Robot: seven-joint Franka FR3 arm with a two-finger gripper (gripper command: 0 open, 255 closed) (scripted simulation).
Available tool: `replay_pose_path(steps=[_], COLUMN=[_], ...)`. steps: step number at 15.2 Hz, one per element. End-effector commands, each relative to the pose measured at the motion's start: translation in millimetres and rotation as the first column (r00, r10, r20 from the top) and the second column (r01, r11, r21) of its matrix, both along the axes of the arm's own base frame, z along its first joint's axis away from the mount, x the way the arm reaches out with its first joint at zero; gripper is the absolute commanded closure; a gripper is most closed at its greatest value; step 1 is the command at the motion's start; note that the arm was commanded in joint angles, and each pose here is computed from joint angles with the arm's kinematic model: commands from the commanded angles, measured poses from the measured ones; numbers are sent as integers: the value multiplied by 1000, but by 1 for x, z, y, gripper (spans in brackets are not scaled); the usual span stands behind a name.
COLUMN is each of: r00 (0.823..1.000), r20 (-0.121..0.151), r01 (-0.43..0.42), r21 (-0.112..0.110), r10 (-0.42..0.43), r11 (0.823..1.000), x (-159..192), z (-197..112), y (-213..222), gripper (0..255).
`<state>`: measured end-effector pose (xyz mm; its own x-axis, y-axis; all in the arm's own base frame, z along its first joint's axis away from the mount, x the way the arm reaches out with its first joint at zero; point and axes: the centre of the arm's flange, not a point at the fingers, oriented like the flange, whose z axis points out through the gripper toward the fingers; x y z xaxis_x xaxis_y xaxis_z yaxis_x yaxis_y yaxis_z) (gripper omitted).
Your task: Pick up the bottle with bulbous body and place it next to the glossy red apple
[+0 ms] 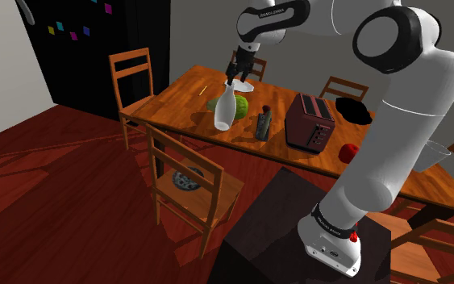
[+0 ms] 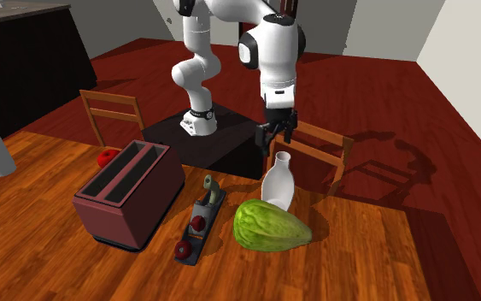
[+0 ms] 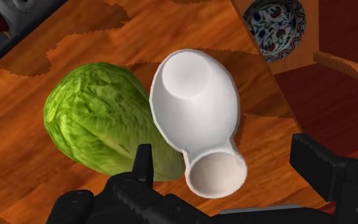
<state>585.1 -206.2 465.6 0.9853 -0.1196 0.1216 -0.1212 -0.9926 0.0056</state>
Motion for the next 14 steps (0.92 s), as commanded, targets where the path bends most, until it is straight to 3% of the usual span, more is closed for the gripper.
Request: replay_pose_path(steps=[1,7,14], r00=[1000,1000,1000], r20=[-1,-1,-1], r01=[0,0,0], r21=[1,1,1], r10=[0,0,0], r11=[1000,1000,1000], x=[7,11,11], z=[-11,-45,-45], y=[-1,-2,-2], gripper=[0,0,0])
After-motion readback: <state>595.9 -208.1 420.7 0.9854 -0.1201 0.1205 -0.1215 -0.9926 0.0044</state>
